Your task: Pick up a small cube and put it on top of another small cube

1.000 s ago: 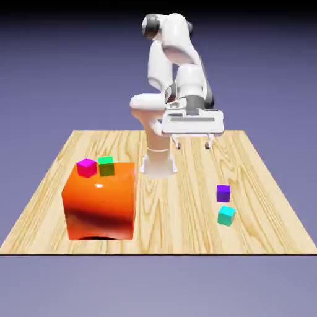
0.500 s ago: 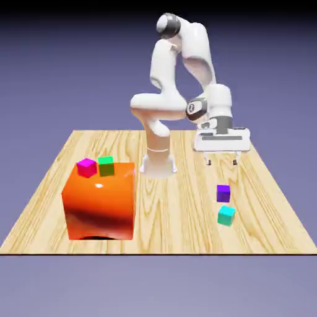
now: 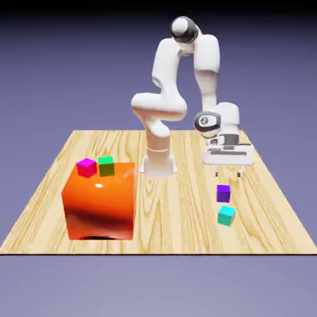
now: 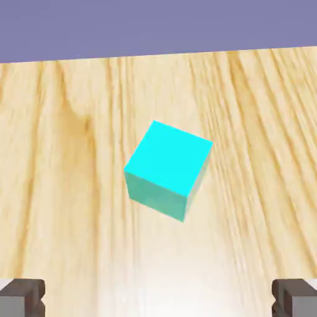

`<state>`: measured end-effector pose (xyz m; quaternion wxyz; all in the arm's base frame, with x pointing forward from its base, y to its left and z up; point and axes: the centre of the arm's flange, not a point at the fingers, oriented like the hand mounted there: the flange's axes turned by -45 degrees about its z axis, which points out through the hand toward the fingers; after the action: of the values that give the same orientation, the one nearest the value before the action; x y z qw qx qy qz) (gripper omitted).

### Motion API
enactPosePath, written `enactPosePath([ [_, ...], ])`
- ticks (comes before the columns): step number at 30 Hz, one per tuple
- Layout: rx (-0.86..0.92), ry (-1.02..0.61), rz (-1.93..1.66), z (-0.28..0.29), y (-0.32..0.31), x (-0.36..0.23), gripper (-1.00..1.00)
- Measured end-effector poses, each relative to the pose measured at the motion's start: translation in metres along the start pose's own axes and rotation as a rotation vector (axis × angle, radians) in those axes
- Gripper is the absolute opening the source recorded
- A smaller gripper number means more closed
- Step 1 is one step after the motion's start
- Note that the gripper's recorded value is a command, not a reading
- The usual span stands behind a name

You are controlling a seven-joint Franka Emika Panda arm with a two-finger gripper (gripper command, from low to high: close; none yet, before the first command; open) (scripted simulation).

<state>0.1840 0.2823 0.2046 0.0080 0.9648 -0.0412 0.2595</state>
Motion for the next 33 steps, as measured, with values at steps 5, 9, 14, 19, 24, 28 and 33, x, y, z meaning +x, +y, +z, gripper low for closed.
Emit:
enactPosePath([
  [5,-0.016,-0.03,0.014,0.006,0.002,-0.038,0.0],
  [9,-0.007,-0.005,0.014,0.02,-0.002,-0.036,0.0],
  [14,-0.007,0.0,0.012,0.043,-0.002,-0.039,0.0],
  [19,-0.014,-0.026,0.014,0.071,0.002,-0.048,0.0],
  [24,-0.01,-0.015,0.013,0.062,0.0,-0.045,-1.0],
  [28,-0.005,0.001,0.013,0.041,-0.002,-0.038,-1.0],
  [33,-0.007,-0.008,0.015,0.018,-0.001,-0.036,-1.0],
])
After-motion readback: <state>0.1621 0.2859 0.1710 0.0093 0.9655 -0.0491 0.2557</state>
